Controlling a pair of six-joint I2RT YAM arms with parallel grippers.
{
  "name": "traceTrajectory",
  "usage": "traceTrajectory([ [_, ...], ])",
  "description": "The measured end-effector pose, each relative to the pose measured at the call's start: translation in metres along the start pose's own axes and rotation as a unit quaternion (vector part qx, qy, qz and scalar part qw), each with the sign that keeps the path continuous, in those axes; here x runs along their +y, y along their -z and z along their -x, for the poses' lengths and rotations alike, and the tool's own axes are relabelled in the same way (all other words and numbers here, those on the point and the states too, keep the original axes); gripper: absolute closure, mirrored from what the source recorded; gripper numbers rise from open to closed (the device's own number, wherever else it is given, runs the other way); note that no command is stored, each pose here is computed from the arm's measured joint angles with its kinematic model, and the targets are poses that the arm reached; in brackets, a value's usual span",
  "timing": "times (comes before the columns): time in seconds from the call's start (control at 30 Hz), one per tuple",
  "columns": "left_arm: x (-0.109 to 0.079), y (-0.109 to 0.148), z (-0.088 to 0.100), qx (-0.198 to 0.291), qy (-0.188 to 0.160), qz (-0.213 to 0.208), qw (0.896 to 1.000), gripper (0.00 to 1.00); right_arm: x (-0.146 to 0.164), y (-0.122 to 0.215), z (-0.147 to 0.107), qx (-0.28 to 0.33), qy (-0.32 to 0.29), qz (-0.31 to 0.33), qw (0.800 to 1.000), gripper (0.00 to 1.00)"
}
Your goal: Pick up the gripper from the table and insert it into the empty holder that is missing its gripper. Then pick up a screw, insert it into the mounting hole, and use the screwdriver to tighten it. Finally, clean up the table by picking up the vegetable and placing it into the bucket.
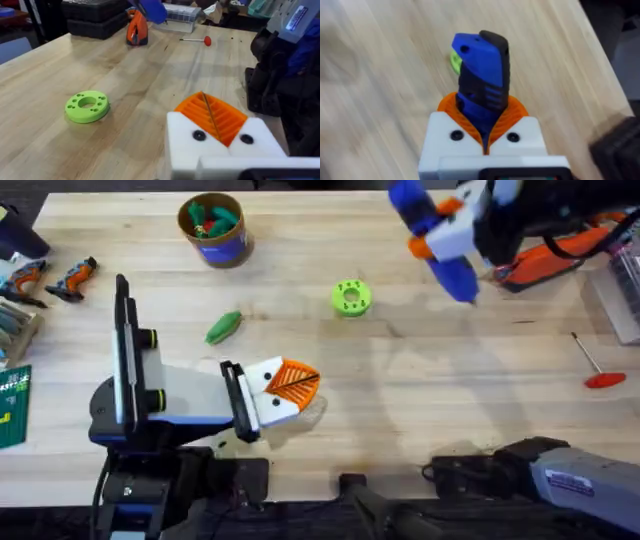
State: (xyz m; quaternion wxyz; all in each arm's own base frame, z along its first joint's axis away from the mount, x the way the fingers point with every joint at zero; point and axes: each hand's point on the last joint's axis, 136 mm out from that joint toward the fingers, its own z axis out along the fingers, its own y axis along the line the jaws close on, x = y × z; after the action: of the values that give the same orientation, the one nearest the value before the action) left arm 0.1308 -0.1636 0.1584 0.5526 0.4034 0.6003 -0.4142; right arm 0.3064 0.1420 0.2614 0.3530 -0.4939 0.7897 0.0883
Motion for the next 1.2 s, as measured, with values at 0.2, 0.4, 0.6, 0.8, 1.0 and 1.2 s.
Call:
traceTrajectory([
  [0.2, 0.000, 0.000, 0.000, 0.000, 0.000, 0.000, 1.000, 0.989, -0.019, -0.031, -0.056, 0.143, 0.108, -0.003, 0.984, 0.977],
  [0.4, 0.000, 0.000, 0.000, 0.000, 0.000, 0.000, 1.000, 0.989, -0.033, -0.074, -0.108, 0.259, 0.167, 0.038, 0.951, 0.977],
  [0.6, 0.000, 0.000, 0.000, 0.000, 0.000, 0.000, 1.000, 0.989, -0.036, -0.113, -0.154, 0.337, 0.201, 0.092, 0.915, 0.977],
  [0.8, 0.000, 0.000, 0.000, 0.000, 0.000, 0.000, 1.000, 0.989, -0.032, -0.134, -0.179, 0.368, 0.208, 0.127, 0.898, 0.901],
  [1.0, 0.000, 0.000, 0.000, 0.000, 0.000, 0.000, 1.000, 0.989, -0.035, -0.135, -0.181, 0.376, 0.213, 0.125, 0.893, 0.100],
  [1.2, 0.000, 0.000, 0.000, 0.000, 0.000, 0.000, 1.000, 0.989, -0.034, -0.133, -0.183, 0.381, 0.211, 0.127, 0.891, 0.012],
])
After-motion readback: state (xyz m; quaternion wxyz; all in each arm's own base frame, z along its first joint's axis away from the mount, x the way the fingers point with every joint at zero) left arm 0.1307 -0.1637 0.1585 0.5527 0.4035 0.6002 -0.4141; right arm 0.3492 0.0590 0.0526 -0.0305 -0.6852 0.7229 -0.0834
